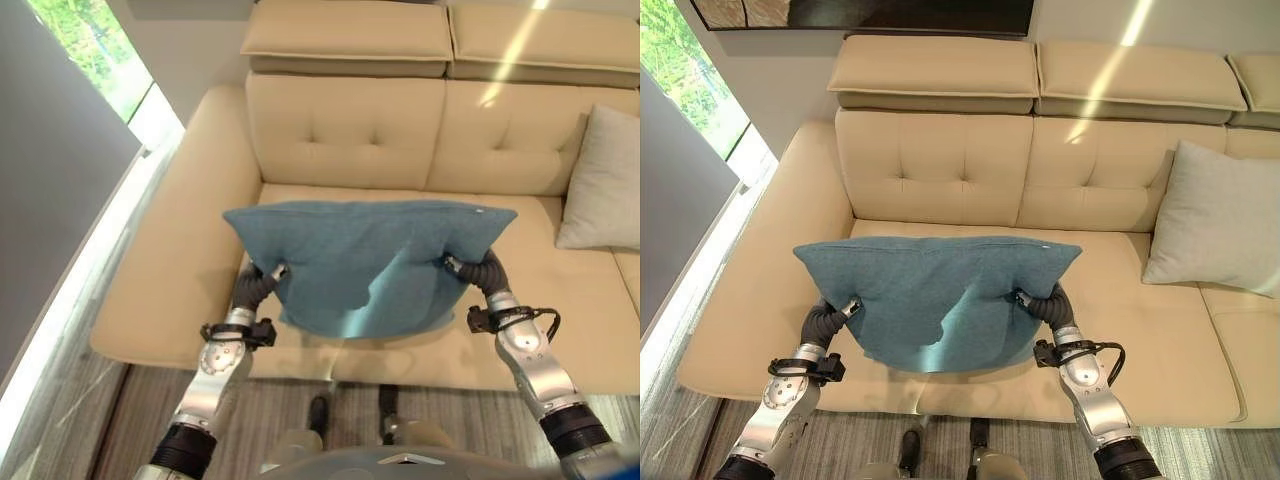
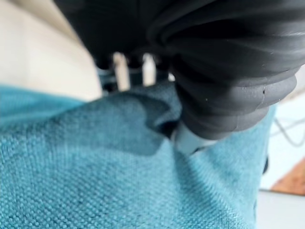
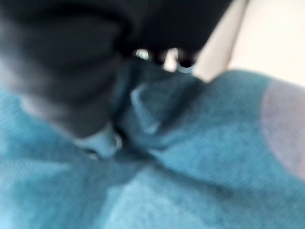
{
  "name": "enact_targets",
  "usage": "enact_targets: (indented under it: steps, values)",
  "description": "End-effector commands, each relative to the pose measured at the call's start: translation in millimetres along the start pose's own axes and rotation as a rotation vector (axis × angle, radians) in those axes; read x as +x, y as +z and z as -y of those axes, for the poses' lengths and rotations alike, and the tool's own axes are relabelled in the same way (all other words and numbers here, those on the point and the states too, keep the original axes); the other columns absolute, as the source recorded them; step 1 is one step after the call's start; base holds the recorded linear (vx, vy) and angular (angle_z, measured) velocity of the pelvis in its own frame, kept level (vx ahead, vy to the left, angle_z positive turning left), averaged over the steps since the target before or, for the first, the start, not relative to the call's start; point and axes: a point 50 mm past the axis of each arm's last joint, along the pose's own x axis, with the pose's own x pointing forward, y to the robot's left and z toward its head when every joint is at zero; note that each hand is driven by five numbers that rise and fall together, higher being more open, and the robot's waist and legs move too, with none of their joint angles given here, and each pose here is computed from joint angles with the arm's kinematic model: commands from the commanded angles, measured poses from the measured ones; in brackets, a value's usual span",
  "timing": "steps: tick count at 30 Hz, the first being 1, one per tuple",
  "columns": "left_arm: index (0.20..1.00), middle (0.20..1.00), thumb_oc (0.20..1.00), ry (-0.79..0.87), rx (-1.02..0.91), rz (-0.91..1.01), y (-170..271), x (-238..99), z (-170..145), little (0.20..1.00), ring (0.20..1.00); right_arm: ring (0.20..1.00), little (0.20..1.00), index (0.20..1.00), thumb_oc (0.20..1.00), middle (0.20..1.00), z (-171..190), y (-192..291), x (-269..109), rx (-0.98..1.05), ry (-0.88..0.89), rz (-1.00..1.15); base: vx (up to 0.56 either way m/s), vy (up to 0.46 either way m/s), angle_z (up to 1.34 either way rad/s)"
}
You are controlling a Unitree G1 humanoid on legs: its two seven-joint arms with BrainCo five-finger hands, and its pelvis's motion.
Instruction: Pick up all the scattered cushions and arrange them neatly on the sofa.
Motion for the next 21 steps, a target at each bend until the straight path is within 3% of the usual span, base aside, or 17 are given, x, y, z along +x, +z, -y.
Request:
enact_targets:
  steps: [1, 10, 21]
  values:
    - [0.200, 0.200, 0.200, -0.038, 0.018, 0.269, 52.9, 31.2, 15.5, 0.200, 0.200, 0.200, 0.200, 0.200, 0.200, 0.200, 14.6, 54.4, 23.1, -0.024, -0.095, 0.268, 0.00, -0.045, 0.15]
    - [0.200, 0.200, 0.200, -0.003, 0.135, 0.518, 142.3, 102.6, 41.4, 0.200, 0.200, 0.200, 0.200, 0.200, 0.200, 0.200, 2.2, 147.2, 94.5, -0.094, -0.135, 0.516, -0.05, 0.003, 0.02]
    - [0.200, 0.200, 0.200, 0.107, 0.264, 0.681, 238.6, 142.9, 34.2, 0.200, 0.200, 0.200, 0.200, 0.200, 0.200, 0.200, 11.0, 241.0, 139.5, -0.192, -0.249, 0.660, -0.03, 0.029, -0.01]
